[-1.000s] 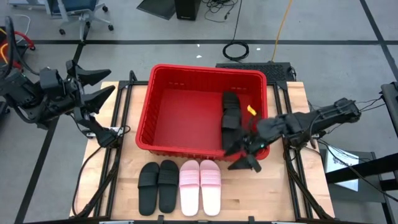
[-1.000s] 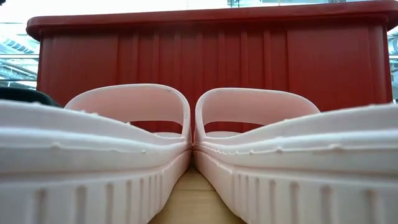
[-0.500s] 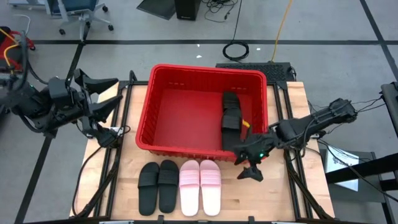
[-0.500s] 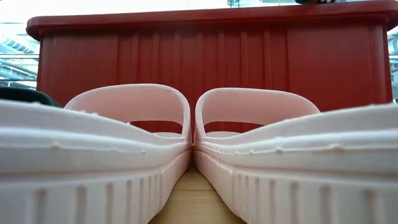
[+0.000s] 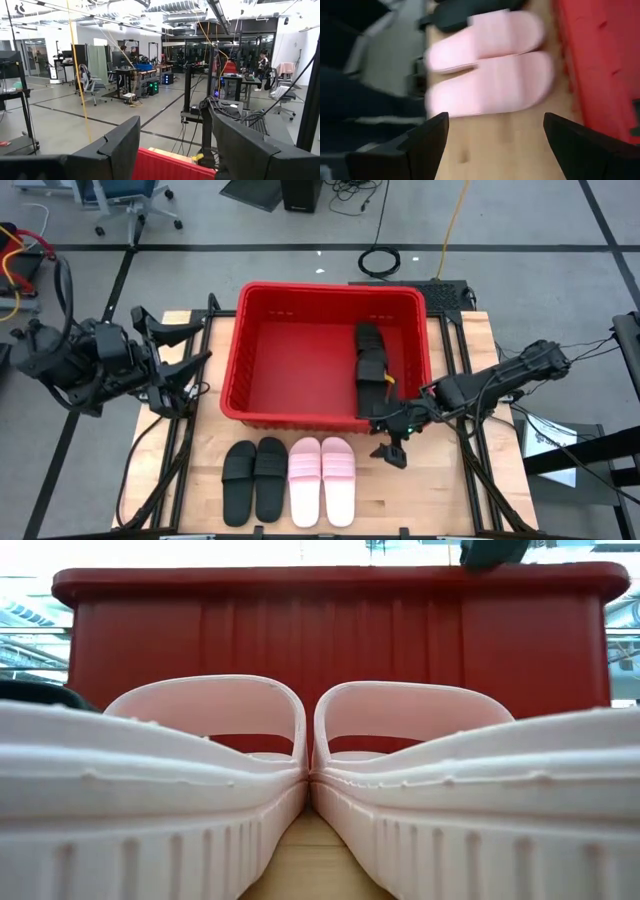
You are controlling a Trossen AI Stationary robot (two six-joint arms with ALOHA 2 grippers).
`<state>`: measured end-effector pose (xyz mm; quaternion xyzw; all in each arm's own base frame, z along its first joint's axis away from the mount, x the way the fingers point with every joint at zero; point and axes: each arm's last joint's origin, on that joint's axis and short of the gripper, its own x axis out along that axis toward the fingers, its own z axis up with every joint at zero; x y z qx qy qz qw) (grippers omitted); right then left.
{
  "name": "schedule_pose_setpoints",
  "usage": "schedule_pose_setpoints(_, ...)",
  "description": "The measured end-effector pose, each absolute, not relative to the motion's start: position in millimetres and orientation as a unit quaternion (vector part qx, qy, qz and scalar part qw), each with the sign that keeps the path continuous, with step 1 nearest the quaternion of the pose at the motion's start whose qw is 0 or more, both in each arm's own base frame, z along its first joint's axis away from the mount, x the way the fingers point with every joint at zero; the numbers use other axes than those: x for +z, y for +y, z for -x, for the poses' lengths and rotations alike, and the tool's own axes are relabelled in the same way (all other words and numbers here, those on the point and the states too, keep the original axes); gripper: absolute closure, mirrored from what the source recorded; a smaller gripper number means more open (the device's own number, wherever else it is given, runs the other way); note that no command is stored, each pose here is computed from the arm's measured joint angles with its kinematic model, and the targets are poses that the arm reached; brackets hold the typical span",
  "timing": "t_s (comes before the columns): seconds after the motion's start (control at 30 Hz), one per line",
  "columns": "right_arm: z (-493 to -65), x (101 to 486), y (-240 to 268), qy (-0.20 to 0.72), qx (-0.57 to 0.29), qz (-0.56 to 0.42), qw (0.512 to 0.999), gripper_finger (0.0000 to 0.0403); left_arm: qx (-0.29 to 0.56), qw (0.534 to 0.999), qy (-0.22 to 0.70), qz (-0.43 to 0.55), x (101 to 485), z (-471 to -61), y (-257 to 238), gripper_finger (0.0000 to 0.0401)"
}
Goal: Pick and place slides into bin
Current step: Adjust the red container, then put the pink slipper into the red container
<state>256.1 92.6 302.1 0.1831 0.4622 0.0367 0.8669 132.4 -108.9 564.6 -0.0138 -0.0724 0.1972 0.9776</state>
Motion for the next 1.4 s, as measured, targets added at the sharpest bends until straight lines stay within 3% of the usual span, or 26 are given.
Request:
schedule_pose_setpoints(0.3, -258.6, 302.3, 84.0, 0.455, 0.017, -0.186, 0.871, 0.0085, 0.197, 0.978, -0.071, 0.013, 563.7, -134.3, -111.0, 0.0146)
schedule_pose_setpoints(0.47, -266.5, 315.5, 91.5, 0.404, 0.116, -0.234, 0.876, 0.0085, 0.197, 0.978, -0.071, 0.013, 563.9, -134.0, -110.7, 0.0146)
schedule_pose_setpoints(0.6, -276.0, 338.0, 99.0, 0.301, 0.195, -0.265, 0.895, 0.0085, 0.197, 0.978, -0.071, 0.011, 563.8, -134.0, -110.7, 0.0146)
schedule_pose_setpoints(0.83, -283.5, 393.0, 104.7, 0.031, 0.292, -0.299, 0.908, 0.0085, 0.196, 0.978, -0.074, 0.024, 564.0, -134.0, -110.7, 0.0146)
schedule_pose_setpoints(1.07, -268.7, 430.1, 115.1, -0.164, 0.302, -0.256, 0.903, 0.0085, 0.183, 0.979, -0.082, 0.046, 564.0, -134.2, -111.4, 0.0146)
schedule_pose_setpoints(1.23, -261.3, 455.1, 135.0, -0.167, 0.272, -0.190, 0.928, 0.0085, 0.181, 0.979, -0.083, 0.050, 563.9, -134.6, -111.8, 0.0146)
schedule_pose_setpoints(1.4, -262.6, 473.1, 154.8, -0.099, 0.227, -0.150, 0.957, 0.0085, 0.173, 0.980, -0.081, 0.046, 563.5, -133.1, -114.1, 0.0146)
